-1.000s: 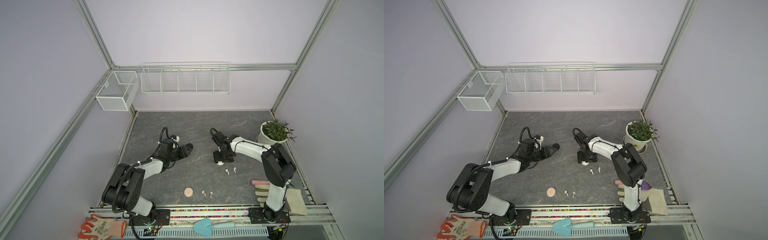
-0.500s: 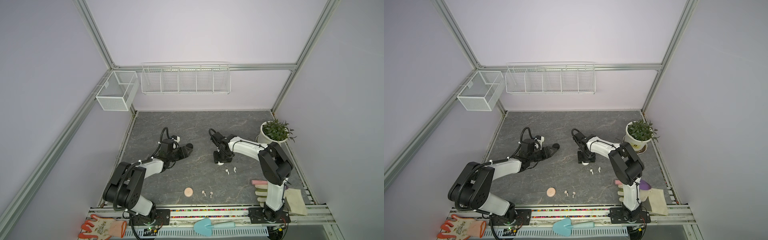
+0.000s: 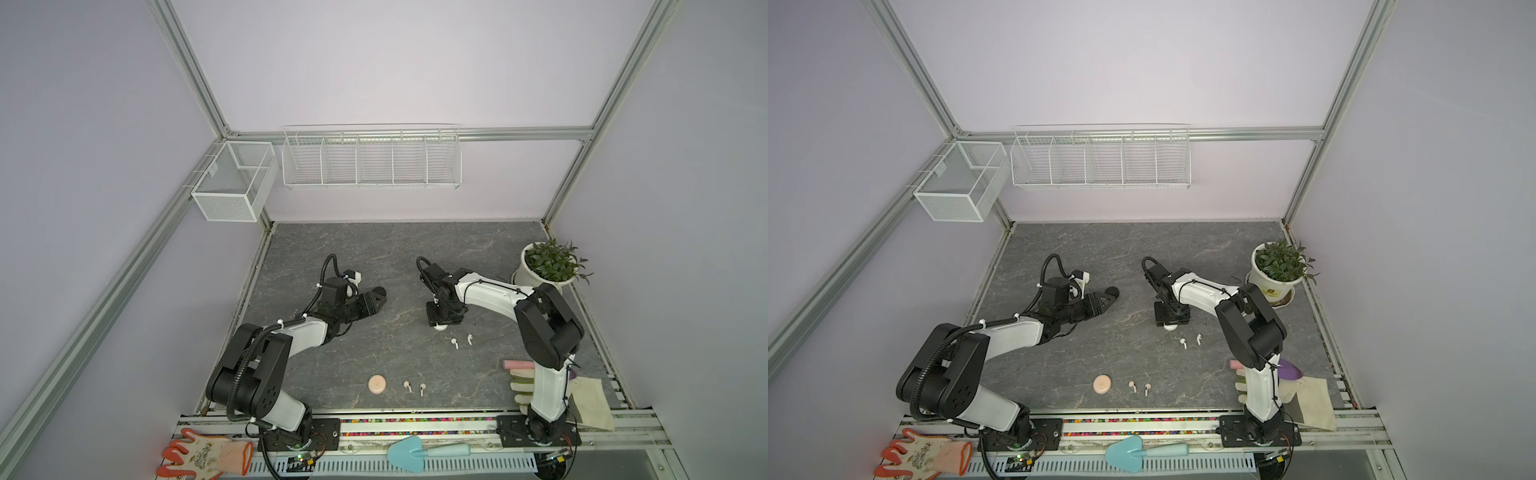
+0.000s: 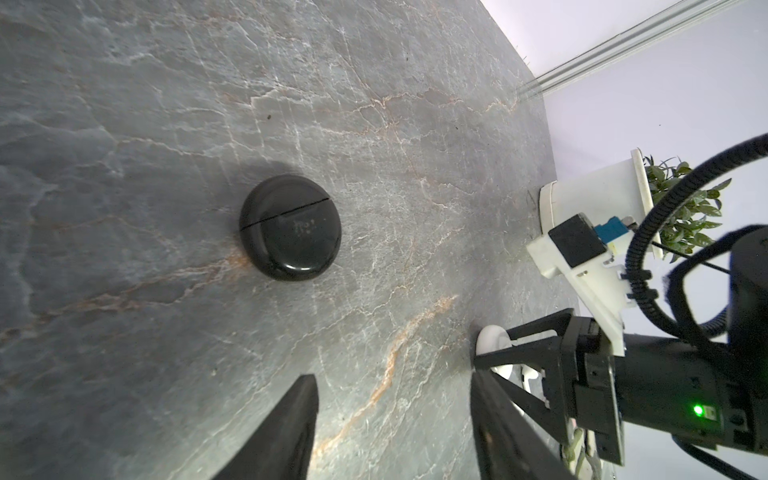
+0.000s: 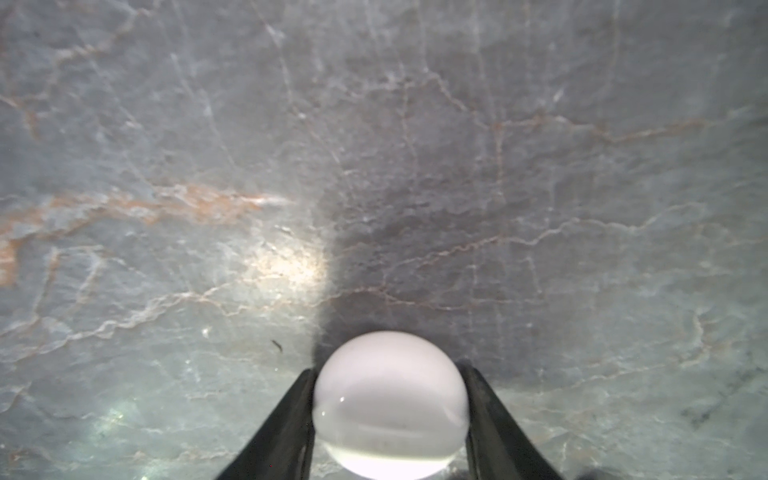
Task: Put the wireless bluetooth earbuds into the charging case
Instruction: 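Lift the white case with the right gripper while the left gripper moves toward it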
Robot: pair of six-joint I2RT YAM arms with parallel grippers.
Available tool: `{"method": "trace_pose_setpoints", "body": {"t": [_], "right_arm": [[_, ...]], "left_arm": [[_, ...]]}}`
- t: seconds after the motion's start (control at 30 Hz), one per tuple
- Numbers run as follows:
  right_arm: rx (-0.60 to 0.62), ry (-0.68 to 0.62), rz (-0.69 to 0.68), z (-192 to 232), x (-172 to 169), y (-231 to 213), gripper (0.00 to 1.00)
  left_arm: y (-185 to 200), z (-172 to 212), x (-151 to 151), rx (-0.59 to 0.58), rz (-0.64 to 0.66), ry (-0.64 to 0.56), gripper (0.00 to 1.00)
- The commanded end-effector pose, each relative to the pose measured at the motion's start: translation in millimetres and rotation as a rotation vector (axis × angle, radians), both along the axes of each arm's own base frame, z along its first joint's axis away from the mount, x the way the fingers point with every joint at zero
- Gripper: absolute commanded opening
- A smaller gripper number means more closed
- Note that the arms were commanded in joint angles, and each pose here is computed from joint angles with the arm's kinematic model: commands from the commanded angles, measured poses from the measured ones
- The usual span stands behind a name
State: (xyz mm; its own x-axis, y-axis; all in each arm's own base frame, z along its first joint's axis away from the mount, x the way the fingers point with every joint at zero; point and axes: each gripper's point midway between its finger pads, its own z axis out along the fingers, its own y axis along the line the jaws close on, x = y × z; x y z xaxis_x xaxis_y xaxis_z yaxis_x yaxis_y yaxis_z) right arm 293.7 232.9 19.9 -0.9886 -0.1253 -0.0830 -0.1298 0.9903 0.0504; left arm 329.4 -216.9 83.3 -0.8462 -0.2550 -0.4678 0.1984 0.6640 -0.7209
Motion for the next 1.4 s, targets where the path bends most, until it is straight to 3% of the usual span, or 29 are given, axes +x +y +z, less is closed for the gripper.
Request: {"method": "trace_pose_setpoints", "body": {"t": [0.0, 0.33, 0.5, 0.67, 0.9, 1.37], "right_arm": [[-0.017, -0.039, 0.023, 5, 6, 0, 0.49], [0.204, -0.300, -0.021, 71, 46, 37, 0.42], [0.357, -0.390, -0.115, 103, 60, 55, 0.40], [0.433, -0.416, -0.167, 124, 63, 66, 0.39], [0.507, -0.429, -0.189, 149, 62, 73, 0.38], [0.606, -0.459, -0.213, 182, 65, 83, 0.37]], "left_arm": [[-5, 0, -4, -0.015, -0.022, -0.011, 0.58], [-24, 26, -23, -0.111, -0.067, -0.158, 0.54], [-38, 32, -39, -0.160, -0.086, -0.309, 0.52], [-46, 52, -43, -0.242, -0.058, -0.507, 0.50], [-76, 69, -35, -0.251, -0.100, -0.627, 0.47], [-104, 99, -16, -0.358, -0.108, -0.641, 0.47]]}}
